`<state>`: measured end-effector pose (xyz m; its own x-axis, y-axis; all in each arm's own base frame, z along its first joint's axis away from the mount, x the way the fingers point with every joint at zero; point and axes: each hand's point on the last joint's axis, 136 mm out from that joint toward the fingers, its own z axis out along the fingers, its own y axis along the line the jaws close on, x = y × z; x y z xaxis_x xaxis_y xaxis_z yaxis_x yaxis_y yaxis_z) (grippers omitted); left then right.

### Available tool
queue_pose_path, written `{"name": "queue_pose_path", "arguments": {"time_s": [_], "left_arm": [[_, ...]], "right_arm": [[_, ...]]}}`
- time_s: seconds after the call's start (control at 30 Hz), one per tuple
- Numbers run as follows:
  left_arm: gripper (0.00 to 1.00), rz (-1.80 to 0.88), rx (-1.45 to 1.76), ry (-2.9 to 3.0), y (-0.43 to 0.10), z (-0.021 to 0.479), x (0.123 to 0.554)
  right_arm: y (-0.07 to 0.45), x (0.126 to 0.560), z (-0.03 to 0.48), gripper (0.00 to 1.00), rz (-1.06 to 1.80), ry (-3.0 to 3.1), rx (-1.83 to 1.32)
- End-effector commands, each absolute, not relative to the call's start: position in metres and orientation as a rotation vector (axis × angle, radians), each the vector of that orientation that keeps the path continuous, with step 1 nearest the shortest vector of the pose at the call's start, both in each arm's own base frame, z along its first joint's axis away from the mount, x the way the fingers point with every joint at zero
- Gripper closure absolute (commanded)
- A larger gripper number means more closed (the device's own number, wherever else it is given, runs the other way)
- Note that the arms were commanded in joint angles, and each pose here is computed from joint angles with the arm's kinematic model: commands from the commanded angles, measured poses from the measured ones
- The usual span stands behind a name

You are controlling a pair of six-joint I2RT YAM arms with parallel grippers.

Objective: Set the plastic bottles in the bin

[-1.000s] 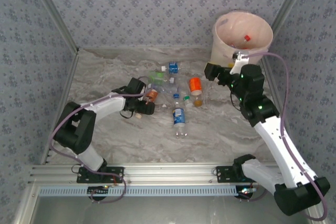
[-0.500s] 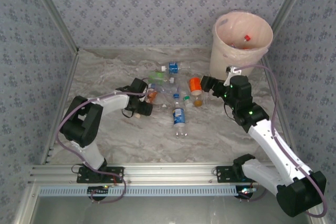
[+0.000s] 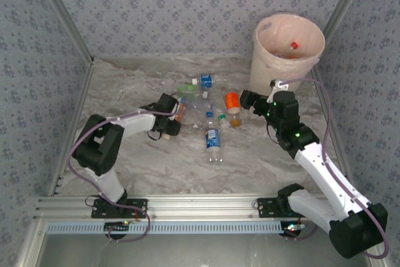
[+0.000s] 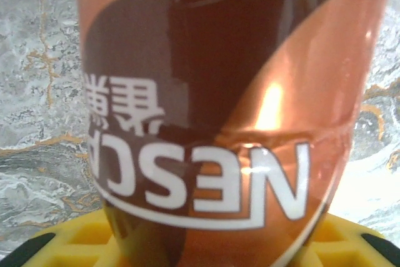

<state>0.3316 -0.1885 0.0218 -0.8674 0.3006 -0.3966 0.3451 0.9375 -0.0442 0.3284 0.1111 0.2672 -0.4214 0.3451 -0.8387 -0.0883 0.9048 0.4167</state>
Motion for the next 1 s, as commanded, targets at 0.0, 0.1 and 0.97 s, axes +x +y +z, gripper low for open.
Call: {"name": "queue_pose_path", "arguments": {"time_s": [0.0, 0.1, 0.97], "left_arm": [[0.62, -0.302, 0.535, 2.696, -0.211, 0.020, 0.316], [0.66, -0.302, 0.524, 2.670, -0.209, 0.029, 0.314], [0.76, -1.145, 0.614, 2.012, -0.268, 0.239, 0.249]], "right_arm": [[0.110, 0.331, 0.262, 0.00, 0.481, 1.945, 0.222], [0.116, 0.334, 0.255, 0.00, 0.513, 1.955, 0.214], [0.268, 0.275, 0.304, 0.00, 1.274, 1.821, -0.327]]}}
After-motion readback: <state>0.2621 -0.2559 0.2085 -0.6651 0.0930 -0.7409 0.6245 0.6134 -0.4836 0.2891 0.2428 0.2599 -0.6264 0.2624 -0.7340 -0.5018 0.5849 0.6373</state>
